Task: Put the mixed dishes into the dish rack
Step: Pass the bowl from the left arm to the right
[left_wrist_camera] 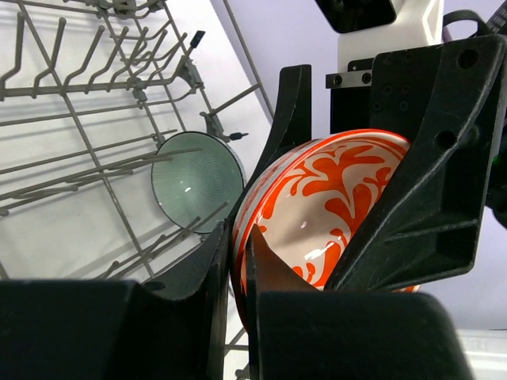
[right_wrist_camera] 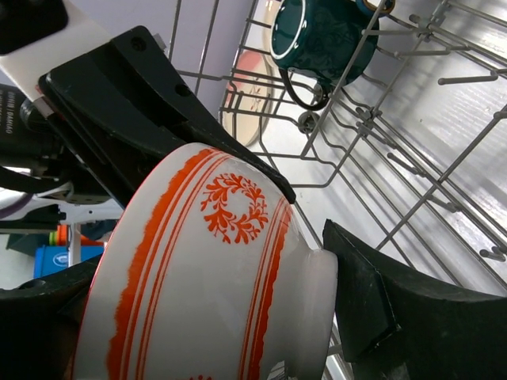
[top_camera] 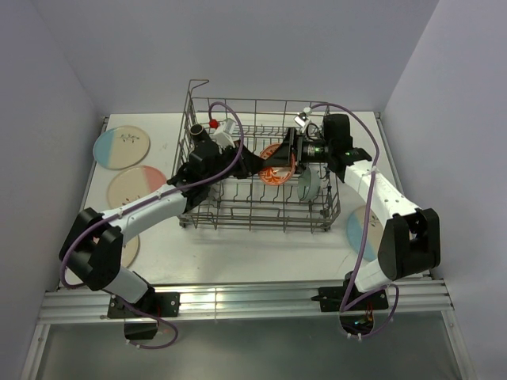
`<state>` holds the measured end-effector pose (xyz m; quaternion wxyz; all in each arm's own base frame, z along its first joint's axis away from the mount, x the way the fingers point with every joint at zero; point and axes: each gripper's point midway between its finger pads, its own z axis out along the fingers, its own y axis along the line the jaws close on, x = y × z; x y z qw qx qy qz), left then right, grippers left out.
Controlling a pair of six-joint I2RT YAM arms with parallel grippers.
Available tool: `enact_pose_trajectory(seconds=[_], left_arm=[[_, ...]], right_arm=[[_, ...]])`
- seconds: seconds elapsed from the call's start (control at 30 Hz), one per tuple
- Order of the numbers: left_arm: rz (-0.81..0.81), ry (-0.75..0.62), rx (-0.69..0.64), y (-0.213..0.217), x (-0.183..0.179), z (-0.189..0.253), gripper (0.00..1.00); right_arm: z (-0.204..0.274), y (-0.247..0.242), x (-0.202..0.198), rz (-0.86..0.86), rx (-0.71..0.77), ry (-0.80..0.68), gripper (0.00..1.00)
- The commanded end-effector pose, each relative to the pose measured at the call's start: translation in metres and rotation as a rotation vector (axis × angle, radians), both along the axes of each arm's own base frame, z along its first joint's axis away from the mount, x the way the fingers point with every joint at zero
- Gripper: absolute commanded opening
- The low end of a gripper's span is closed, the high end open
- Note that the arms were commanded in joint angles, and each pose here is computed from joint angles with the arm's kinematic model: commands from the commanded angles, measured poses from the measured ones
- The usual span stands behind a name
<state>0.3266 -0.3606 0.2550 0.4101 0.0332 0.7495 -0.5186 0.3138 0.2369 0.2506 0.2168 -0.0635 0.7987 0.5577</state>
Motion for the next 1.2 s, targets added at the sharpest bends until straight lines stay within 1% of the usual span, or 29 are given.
enact_pose_trajectory(seconds=[0.0,0.07,0.1,0.17,0.2,0.27,0.3,0.37,0.43,0.5,0.53,0.57,0.63,0.67,0.77,0.83,0.9,0.97,1.03,1.13,1.17], left_arm=[[-0.036,-0.236,-0.099,-0.003,-0.013,0.090,0.00],[-0.035,-0.236,-0.089,-0.003,-0.012,0.089,0.00],[-0.037,-0.234,-0.090,-0.004,-0.012,0.087,0.00],[-0.035,-0.230,-0.094,-0.005,-0.012,0.085,0.00],[-0.035,-0.226,-0.091,-0.005,-0.011,0.083,0.00],[-0.034,-0.226,-0.089,-0.005,-0.011,0.082,0.00],[-0.034,-0.226,-0.089,-0.004,-0.012,0.082,0.00],[-0.026,-0.229,-0.081,-0.003,-0.011,0.081,0.00],[-0.011,-0.241,-0.075,0.001,-0.011,0.084,0.00],[-0.007,-0.247,-0.070,0.003,-0.012,0.085,0.00],[-0.010,-0.249,-0.070,0.004,-0.013,0.085,0.00],[-0.011,-0.250,-0.069,0.004,-0.014,0.084,0.00],[-0.013,-0.254,-0.075,0.005,-0.015,0.085,0.00],[-0.012,-0.254,-0.077,0.005,-0.016,0.086,0.00],[-0.008,-0.263,-0.076,0.006,-0.015,0.087,0.00],[-0.004,-0.273,-0.076,0.007,-0.016,0.089,0.00],[0.001,-0.282,-0.078,0.009,-0.016,0.092,0.00],[0.005,-0.282,-0.073,0.011,-0.015,0.091,0.00],[0.007,-0.281,-0.074,0.012,-0.014,0.090,0.00],[0.011,-0.279,-0.075,0.013,-0.013,0.089,0.00],[0.011,-0.278,-0.074,0.013,-0.013,0.088,0.00]], right_arm=[[-0.001,-0.002,0.005,-0.036,-0.020,0.001,0.75],[-0.001,-0.002,0.006,-0.036,-0.018,0.006,0.69],[-0.001,-0.001,0.006,-0.035,-0.017,0.006,0.63],[-0.002,-0.002,0.006,-0.037,-0.019,0.008,0.57],[-0.003,-0.002,0.006,-0.039,-0.020,0.011,0.51],[-0.002,-0.002,0.007,-0.041,-0.022,0.006,0.46],[-0.003,-0.002,0.007,-0.044,-0.025,0.009,0.42],[-0.004,-0.003,0.007,-0.048,-0.029,0.009,0.40],[-0.004,-0.004,0.009,-0.051,-0.028,0.009,0.39],[-0.003,-0.005,0.009,-0.050,-0.022,0.010,0.43],[-0.003,-0.005,0.008,-0.044,-0.018,0.011,0.48],[-0.002,-0.005,0.009,-0.043,-0.017,0.005,0.60],[0.000,-0.004,0.008,-0.032,-0.015,-0.001,0.68],[0.001,-0.004,0.007,-0.027,-0.012,-0.007,0.74],[0.007,-0.003,0.002,0.012,0.009,-0.038,0.80],[0.008,-0.004,0.000,0.020,0.013,-0.051,0.83],[0.009,-0.003,-0.003,0.032,0.018,-0.055,0.88],[0.009,-0.003,-0.004,0.033,0.021,-0.053,0.89],[0.011,-0.003,-0.004,0.033,0.023,-0.058,0.89],[0.011,-0.003,-0.003,0.029,0.025,-0.054,0.86],[0.011,-0.003,-0.003,0.027,0.025,-0.054,0.83]])
